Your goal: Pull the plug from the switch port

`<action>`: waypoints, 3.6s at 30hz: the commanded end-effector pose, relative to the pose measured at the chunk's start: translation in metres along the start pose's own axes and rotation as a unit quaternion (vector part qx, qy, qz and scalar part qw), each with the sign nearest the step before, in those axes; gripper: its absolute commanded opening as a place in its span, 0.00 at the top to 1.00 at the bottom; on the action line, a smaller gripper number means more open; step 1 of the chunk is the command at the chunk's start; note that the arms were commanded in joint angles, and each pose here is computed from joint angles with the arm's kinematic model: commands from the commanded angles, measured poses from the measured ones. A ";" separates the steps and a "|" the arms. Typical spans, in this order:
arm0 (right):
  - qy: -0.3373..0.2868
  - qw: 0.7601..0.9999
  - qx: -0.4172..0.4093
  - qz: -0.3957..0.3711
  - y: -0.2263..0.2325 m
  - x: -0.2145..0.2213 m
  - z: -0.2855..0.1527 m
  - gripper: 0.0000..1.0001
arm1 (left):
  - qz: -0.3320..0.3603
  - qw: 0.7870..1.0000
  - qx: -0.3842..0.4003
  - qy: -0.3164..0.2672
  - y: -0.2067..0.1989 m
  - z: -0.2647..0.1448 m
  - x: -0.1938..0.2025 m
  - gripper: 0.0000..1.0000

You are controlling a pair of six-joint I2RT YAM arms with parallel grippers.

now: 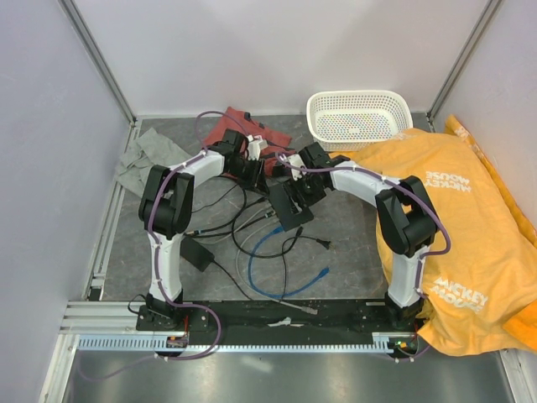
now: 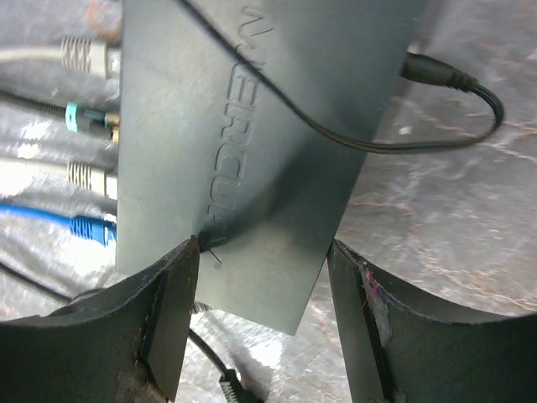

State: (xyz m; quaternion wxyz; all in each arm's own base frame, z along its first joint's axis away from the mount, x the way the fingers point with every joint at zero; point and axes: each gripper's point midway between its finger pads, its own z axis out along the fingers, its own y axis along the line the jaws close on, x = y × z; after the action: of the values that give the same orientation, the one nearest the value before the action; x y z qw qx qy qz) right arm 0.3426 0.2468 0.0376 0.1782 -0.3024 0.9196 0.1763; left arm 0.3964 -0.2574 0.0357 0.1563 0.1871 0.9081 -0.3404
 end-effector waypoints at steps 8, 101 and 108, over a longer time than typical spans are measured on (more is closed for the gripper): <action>0.038 0.980 -0.177 -0.082 0.100 0.023 -0.006 0.29 | 0.040 0.999 -0.018 -0.006 -0.007 -0.008 -0.001 0.66; -0.020 0.999 0.001 -0.027 -0.050 -0.045 -0.014 0.36 | 0.103 0.992 -0.068 0.012 -0.091 -0.036 0.066 0.98; -0.012 0.999 0.000 -0.030 -0.051 -0.041 -0.012 0.35 | 0.162 0.983 -0.083 0.001 -0.096 -0.043 0.063 0.98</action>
State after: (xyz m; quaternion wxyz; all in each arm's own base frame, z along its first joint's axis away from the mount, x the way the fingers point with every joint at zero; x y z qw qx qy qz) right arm 0.3917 0.2229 0.0487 0.1815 -0.3237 0.9109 0.1806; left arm 0.2747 -0.2900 0.0709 0.1614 0.2875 0.9081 -0.2582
